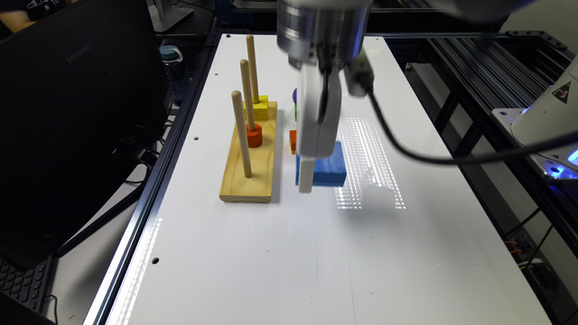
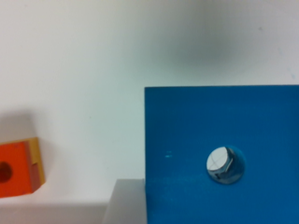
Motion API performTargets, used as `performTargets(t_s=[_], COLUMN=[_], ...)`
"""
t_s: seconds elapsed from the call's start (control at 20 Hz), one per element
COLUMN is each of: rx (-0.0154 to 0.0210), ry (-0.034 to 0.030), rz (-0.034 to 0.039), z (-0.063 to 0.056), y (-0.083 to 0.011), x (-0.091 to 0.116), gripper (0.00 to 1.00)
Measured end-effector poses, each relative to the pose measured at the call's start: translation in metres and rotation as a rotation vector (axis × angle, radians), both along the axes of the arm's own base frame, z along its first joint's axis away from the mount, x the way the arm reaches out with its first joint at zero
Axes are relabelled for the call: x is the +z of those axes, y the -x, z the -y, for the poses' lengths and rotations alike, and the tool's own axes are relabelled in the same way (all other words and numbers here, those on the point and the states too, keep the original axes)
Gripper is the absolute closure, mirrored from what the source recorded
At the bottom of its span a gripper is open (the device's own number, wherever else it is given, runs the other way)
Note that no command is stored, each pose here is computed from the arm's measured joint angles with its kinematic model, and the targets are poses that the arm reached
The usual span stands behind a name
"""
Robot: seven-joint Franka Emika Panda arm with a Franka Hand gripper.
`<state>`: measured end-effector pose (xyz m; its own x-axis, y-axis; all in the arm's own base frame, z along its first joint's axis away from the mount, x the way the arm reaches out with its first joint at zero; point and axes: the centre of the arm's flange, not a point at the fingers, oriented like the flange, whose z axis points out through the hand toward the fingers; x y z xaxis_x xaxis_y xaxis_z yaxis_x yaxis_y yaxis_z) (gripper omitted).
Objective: Pick up blue block.
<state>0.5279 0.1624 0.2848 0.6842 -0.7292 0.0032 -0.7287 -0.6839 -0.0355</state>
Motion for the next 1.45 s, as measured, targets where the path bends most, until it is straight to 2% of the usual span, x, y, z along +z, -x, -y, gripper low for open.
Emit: performTargets(t_s=[0.15, 0.4, 0.6, 0.75, 1.0, 1.1, 1.15, 1.3, 1.45], rx=[-0.0015, -0.0025, -0.0042, -0.0053, -0.0054, -0.0061, -0.0057, -0.0052, -0.0049], ry=[0.0009, 0.0004, -0.0008, 0.0011, 0.0011, 0.0009, 0.0006, -0.0007, -0.0016], rz=[-0.0018, -0.0087, 0.0030, 0.0048, 0.0045, 0.0130, 0.0140, 0.0091, 0.0034], z=[0.001, 0.002, 0.001, 0.001, 0.002, 0.001, 0.001, 0.002, 0.002], y=[0.0032, 0.0033, 0.0018, 0.0045, 0.0045, 0.0029, 0.0024, 0.0075, 0.0080], x=[0.020, 0.017, 0.032, 0.045, 0.045, 0.056, 0.069, 0.098, 0.097], gripper=[1.00, 1.00, 1.00, 1.00, 1.00, 1.00, 1.00, 1.00, 1.00])
